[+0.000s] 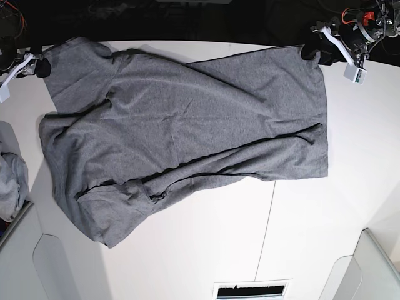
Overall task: Layout the t-shirt on the table in an organized manner, then fold the t-shirt properly
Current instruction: 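Grasp the shirt's edge with both grippers and pull it taut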
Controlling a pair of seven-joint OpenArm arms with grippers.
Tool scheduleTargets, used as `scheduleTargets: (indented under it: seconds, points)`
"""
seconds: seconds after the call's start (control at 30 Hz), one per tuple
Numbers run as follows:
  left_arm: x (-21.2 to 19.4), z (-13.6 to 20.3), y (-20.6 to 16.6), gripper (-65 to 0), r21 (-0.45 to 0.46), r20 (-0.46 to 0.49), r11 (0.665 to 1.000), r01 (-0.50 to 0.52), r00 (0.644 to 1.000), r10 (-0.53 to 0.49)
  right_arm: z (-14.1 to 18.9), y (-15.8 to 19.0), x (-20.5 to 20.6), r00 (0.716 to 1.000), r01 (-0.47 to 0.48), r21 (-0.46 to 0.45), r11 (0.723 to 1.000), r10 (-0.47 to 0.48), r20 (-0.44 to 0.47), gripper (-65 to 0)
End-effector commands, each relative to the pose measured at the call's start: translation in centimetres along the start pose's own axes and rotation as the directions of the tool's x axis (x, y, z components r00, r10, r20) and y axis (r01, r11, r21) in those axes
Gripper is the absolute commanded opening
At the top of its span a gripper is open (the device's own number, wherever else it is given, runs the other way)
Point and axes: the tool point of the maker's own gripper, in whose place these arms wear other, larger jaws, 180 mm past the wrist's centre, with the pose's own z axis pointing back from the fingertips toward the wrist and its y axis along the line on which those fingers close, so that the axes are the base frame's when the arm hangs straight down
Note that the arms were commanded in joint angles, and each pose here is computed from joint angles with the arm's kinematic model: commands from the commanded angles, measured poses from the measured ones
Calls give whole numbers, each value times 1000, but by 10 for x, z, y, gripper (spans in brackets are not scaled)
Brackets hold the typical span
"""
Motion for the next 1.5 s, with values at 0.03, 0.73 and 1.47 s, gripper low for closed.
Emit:
scheduleTargets:
  seconds: [0.03,0.73,1.47]
  points:
    - [-6,0,-3,-274,-7,-37,1000,25,999,-25,5,-2,11,999,5,10,1000,-5,36,-203]
    - [21,-2,20,-650,65,-48,983,171,985,-168,-11,29,2,996,-79,75,994,81,-24,-650]
    - [69,30,59,-650,104,-60,959,263,964,-258,33,-6,-6,994,105,59,993,-106,5,-650]
